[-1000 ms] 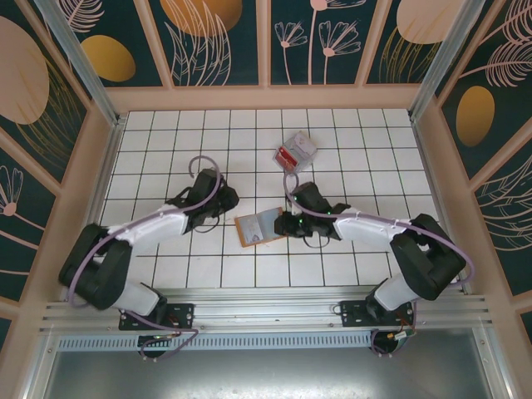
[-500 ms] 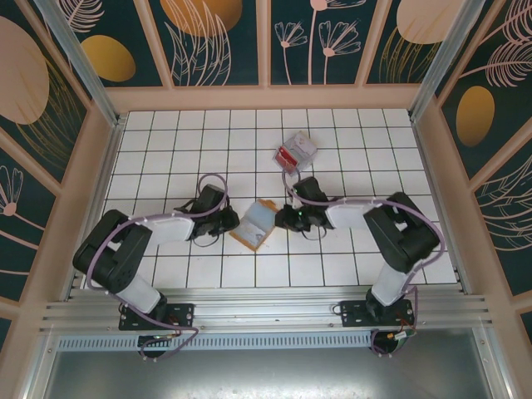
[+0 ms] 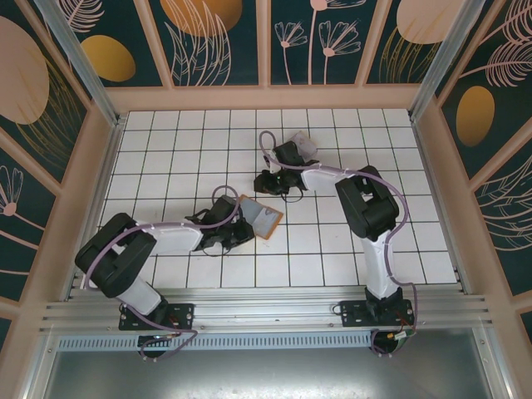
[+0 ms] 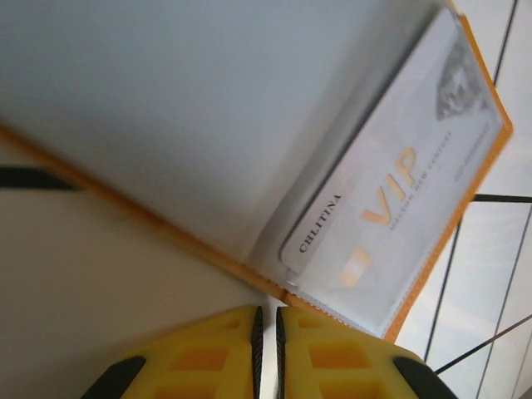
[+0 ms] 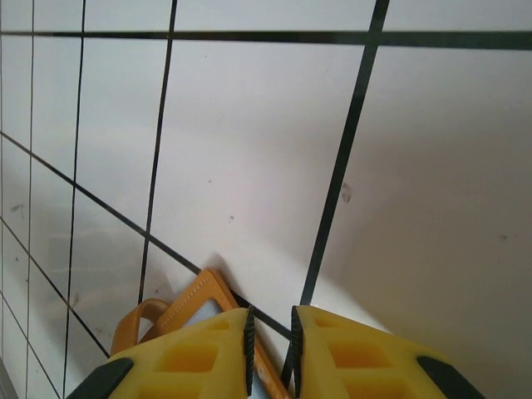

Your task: Put the credit cards into the card holder

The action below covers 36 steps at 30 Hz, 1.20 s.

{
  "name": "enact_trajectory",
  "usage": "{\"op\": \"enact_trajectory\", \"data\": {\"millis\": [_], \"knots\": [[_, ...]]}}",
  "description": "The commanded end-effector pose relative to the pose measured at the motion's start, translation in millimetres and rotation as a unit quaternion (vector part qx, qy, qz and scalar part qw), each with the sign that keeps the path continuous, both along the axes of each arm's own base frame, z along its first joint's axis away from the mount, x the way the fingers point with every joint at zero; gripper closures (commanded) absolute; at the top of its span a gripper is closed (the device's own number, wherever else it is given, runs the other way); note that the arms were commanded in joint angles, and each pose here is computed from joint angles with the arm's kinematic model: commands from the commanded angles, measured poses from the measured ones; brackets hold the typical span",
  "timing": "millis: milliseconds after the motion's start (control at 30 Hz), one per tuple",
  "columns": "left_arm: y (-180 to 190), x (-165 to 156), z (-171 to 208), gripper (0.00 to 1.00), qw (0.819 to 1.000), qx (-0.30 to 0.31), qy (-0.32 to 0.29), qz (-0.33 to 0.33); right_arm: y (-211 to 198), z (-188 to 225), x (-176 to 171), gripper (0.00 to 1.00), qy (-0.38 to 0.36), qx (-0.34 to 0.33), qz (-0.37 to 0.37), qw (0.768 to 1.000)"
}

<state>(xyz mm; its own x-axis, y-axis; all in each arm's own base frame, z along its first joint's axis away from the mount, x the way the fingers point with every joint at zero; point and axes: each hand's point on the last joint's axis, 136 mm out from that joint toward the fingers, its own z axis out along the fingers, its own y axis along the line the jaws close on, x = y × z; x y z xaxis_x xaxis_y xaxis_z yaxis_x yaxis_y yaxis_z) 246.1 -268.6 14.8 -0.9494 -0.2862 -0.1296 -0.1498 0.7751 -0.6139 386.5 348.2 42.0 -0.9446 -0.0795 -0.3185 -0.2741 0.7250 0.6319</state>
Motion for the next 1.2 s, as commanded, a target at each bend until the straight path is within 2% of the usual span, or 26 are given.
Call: {"op": "enact_trajectory", "data": {"millis": [0, 67, 167, 267, 367, 467, 500, 600, 700, 833, 1000, 1167], "knots": [[-34.5, 15.6, 11.5, 0.83, 0.999, -0.041, -0.016, -0.010, -10.8, 2.4, -0.1, 0.78, 0.004, -0.019, 0.021, 1.000], [-47.3, 19.7, 10.3, 0.83, 0.999, -0.047, -0.014, -0.017, -11.3, 17.4, 4.3, 0.78, -0.013, -0.020, 0.023, 0.999], [-60.5, 23.8, 13.4, 0.82, 0.998, -0.056, -0.015, -0.025, -39.3, 48.9, 33.5, 0.78, -0.053, -0.031, -0.012, 0.998], [-58.6, 26.9, 18.6, 0.81, 0.998, -0.044, -0.024, -0.026, -67.2, 79.9, 56.2, 0.77, -0.093, -0.044, -0.041, 0.994], [-48.6, 33.1, 28.4, 0.81, 0.999, -0.004, -0.044, -0.028, -103.1, 107.5, 78.0, 0.73, -0.137, -0.061, -0.076, 0.986], [-46.4, 47.2, 59.0, 0.78, 0.996, -0.003, -0.081, -0.023, -148.3, 121.3, 100.1, 0.64, -0.174, -0.103, -0.131, 0.971], [-45.6, 54.1, 67.6, 0.76, 0.996, -0.007, -0.092, -0.019, -162.4, 122.4, 106.0, 0.60, -0.182, -0.119, -0.146, 0.965], [-41.1, 78.8, 82.0, 0.62, 0.994, -0.020, -0.111, -0.006, -184.0, 115.1, 119.6, 0.48, -0.192, -0.150, -0.160, 0.957], [-43.0, 117.8, 110.9, 0.59, 0.987, -0.071, -0.142, 0.007, -183.1, 103.7, 129.4, 0.39, -0.201, -0.178, -0.139, 0.953], [-47.4, 167.2, 106.9, 0.55, 0.986, -0.056, -0.156, 0.008, -186.6, 84.7, 141.7, 0.27, -0.200, -0.222, -0.121, 0.947], [-75.9, 208.9, 93.2, 0.54, 0.986, -0.064, -0.152, -0.014, -177.1, 71.5, 149.3, 0.23, -0.198, -0.234, -0.084, 0.948], [-87.6, 230.5, 62.3, 0.54, 0.990, -0.040, -0.137, -0.024, -173.2, 63.3, 157.6, 0.22, -0.194, -0.241, -0.073, 0.948]]}}
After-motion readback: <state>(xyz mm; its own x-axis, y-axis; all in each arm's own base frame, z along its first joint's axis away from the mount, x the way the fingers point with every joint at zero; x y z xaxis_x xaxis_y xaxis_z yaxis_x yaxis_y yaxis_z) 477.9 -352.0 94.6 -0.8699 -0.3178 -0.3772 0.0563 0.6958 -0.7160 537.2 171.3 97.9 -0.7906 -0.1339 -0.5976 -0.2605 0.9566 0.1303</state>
